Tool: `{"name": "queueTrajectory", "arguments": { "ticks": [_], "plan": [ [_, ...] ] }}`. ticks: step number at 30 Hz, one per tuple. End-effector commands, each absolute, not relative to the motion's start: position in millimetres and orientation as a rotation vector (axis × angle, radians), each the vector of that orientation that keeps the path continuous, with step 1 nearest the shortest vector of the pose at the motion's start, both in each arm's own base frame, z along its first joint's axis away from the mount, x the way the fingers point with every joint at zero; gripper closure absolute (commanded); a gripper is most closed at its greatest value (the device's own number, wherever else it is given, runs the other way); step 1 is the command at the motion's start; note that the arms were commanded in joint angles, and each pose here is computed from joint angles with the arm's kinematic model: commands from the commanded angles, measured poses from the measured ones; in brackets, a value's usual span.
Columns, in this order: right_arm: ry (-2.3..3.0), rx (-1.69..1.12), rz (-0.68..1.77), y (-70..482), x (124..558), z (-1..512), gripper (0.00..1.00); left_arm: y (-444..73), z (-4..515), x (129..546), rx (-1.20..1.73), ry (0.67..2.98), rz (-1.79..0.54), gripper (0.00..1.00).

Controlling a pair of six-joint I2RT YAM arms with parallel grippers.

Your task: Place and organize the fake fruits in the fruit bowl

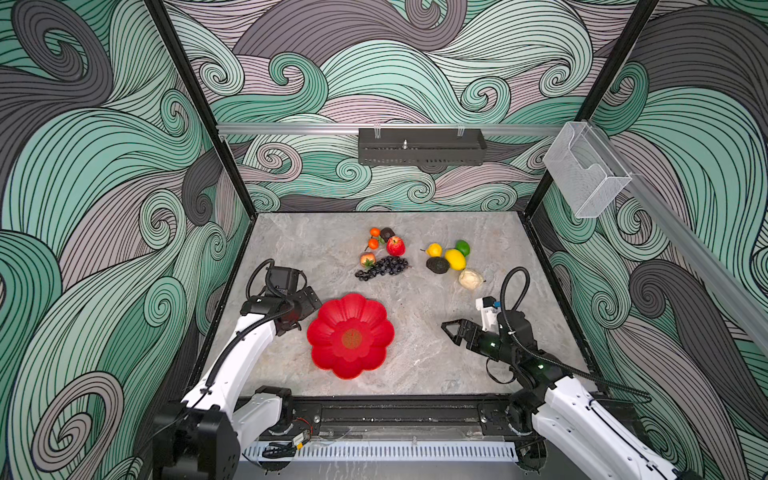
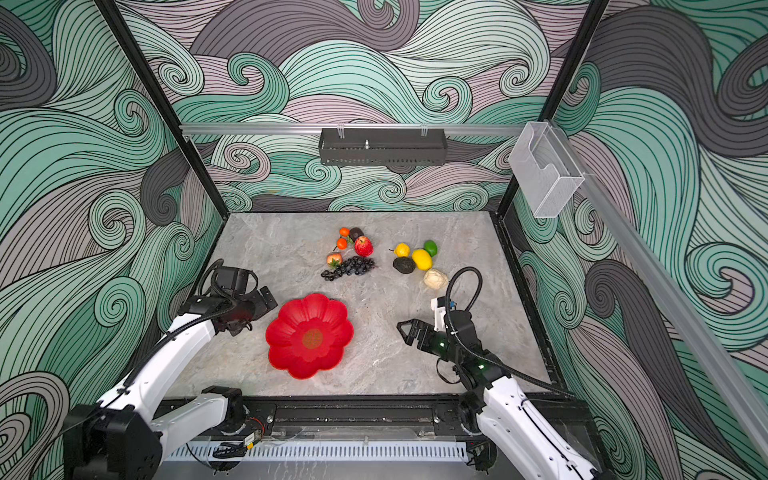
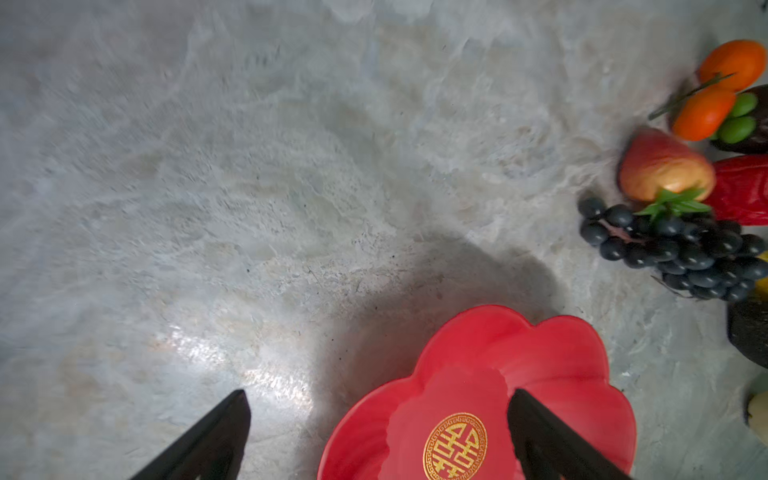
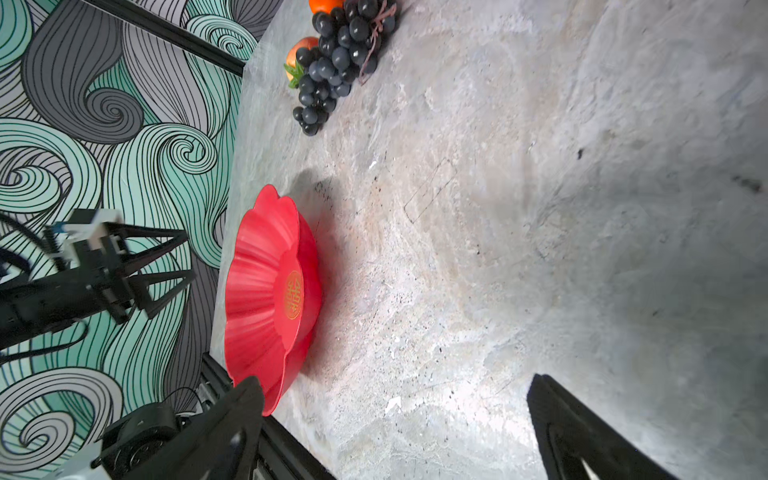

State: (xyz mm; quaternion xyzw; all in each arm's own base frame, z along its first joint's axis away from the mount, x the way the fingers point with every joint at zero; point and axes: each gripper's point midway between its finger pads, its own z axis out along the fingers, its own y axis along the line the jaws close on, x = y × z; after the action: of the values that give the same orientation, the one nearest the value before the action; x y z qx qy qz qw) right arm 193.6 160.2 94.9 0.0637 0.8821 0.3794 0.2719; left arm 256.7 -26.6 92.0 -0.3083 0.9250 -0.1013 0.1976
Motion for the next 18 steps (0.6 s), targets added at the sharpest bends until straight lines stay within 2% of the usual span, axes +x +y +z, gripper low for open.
{"name": "queueTrajectory", "arguments": {
  "ticks": [1,8,18],
  "plan": [
    [2.375,0.171,1.042,171,191,94,0.0,-62,89,269,-0.808,2.642,-0.588,0.01],
    [2.423,0.111,1.028,192,190,84,0.0,-91,70,271,-0.755,2.698,-0.79,0.01],
    [2.479,0.054,0.87,190,202,85,0.0,-133,63,259,-0.62,2.765,-0.782,0.01]
  ]
}}
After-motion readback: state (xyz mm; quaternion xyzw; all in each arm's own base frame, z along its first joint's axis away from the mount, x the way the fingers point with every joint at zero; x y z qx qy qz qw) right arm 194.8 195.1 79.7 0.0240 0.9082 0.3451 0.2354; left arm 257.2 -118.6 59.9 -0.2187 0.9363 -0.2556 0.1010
